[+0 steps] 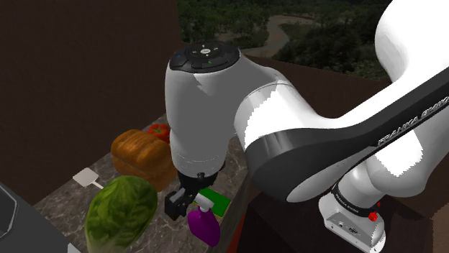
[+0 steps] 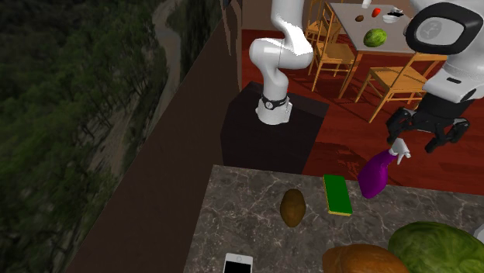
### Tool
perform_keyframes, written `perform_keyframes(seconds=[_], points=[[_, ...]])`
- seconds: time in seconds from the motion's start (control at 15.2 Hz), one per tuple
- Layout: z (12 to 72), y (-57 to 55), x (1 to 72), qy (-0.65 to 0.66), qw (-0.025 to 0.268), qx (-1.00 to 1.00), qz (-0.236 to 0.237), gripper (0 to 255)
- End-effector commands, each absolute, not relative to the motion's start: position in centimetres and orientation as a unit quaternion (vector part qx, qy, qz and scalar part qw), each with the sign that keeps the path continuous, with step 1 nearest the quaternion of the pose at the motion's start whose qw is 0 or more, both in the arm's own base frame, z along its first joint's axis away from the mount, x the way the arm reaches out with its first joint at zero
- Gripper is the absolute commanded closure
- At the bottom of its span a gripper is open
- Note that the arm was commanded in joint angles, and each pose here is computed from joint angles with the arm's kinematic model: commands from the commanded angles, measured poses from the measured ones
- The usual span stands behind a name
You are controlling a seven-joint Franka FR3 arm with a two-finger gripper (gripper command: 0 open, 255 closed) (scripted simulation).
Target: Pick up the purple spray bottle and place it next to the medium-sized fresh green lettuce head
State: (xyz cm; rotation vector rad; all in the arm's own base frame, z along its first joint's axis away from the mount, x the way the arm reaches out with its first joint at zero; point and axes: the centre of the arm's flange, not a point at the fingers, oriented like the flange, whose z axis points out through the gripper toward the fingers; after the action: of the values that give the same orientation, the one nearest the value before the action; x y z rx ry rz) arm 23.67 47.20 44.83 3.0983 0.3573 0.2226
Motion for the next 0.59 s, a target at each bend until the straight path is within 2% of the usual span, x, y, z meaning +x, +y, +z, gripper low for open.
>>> perform_keyframes(seconds=[0.0, 0.53], points=[[47.1, 47.3, 23.2, 0.114, 0.008, 0.991, 0.071, 0], [48.1, 47.3, 23.0, 0.114, 0.008, 0.991, 0.071, 0]])
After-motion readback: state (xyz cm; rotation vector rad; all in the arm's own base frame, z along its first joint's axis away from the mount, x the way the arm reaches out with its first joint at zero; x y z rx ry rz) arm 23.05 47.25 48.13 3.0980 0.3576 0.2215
